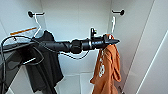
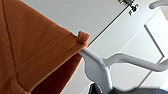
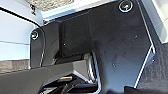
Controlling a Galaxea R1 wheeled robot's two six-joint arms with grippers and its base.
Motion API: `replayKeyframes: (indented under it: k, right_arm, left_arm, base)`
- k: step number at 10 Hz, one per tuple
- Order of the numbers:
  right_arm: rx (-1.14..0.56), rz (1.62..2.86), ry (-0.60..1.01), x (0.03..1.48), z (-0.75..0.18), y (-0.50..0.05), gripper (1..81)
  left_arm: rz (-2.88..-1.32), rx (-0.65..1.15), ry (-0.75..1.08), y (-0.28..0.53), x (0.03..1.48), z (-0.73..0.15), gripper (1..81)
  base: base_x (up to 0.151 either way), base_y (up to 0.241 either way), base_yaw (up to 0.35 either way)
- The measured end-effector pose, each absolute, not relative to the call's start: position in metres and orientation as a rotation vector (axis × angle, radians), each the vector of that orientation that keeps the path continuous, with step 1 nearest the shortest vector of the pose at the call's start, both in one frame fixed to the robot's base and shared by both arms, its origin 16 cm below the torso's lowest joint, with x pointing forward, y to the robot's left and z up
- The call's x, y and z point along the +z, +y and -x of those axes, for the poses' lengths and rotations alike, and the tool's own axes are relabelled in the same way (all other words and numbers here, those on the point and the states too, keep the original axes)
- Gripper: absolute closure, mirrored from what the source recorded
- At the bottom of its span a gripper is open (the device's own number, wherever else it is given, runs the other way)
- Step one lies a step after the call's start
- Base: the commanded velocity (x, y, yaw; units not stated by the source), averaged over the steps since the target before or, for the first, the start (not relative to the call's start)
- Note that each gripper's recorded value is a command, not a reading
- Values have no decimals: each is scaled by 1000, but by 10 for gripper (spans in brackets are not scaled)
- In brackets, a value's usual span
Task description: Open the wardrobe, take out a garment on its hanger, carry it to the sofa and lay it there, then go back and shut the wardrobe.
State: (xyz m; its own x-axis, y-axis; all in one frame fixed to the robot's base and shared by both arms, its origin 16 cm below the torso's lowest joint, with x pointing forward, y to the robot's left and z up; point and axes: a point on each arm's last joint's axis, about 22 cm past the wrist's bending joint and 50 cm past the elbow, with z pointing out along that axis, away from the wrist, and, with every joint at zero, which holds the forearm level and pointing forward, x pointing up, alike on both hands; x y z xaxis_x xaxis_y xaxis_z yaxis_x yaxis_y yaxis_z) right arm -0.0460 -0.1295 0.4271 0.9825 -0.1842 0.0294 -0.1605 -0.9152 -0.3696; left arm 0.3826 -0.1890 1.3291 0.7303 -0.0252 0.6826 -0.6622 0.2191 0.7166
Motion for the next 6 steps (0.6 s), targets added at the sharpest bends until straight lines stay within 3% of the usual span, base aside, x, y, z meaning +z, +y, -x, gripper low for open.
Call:
replayKeyframes:
  k: [6]
  right_arm:
    - [-78,2753,249,427,52,-127,10]
  left_arm:
    - [-1268,475,-663,-189,1333,-373,811]
  base:
    - [-114,0,0]
